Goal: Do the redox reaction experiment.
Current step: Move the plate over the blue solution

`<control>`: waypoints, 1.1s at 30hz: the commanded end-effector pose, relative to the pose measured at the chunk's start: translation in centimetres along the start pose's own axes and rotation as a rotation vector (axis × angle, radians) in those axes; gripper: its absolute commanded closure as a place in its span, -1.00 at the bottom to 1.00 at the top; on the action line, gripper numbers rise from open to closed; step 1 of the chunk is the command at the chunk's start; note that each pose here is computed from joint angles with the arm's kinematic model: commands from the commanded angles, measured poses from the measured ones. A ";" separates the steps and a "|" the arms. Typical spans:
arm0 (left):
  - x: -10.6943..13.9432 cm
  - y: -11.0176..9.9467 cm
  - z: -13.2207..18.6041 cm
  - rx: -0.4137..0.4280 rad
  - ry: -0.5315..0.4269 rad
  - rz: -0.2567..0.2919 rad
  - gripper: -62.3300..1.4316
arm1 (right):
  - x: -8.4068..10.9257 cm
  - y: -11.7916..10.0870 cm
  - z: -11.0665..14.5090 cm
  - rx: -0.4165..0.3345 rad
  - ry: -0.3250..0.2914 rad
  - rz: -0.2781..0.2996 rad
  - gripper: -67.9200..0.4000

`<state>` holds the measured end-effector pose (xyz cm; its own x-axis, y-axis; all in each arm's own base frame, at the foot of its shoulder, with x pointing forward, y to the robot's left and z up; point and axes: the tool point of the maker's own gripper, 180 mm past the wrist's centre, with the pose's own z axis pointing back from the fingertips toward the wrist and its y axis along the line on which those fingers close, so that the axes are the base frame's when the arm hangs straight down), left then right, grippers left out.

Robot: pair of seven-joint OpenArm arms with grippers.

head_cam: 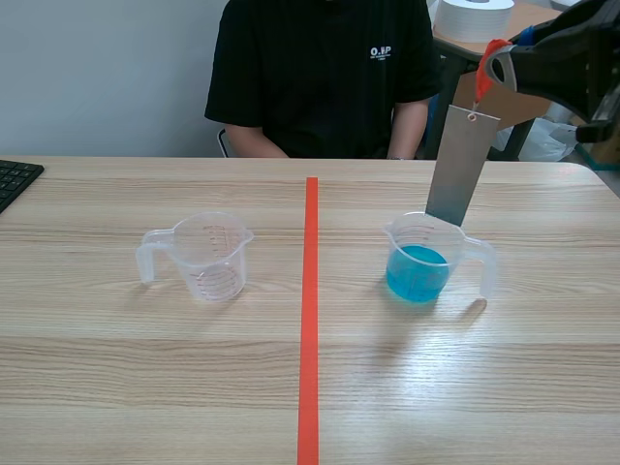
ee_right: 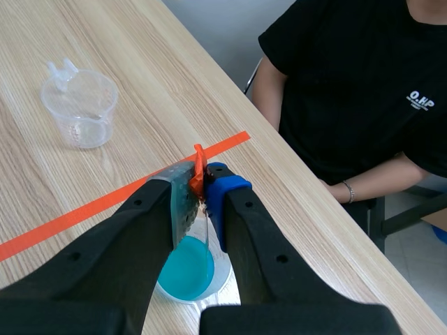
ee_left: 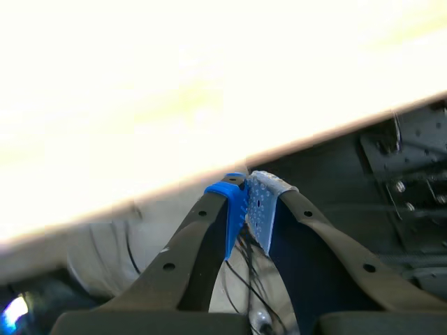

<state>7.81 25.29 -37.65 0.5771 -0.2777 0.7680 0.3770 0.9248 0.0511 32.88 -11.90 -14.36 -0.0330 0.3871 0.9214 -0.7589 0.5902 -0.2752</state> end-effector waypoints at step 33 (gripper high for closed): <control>23.5 -10.0 -9.8 -0.463 -0.552 -0.508 0.81 | 2.0 -1.6 0.8 -0.046 -0.051 0.034 0.94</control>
<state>24.38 7.44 -27.25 -0.1100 -0.3796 0.9186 0.8273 0.4773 0.2963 33.18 -12.44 -13.57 -0.0492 0.3849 0.9217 -0.7422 0.6034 -0.2916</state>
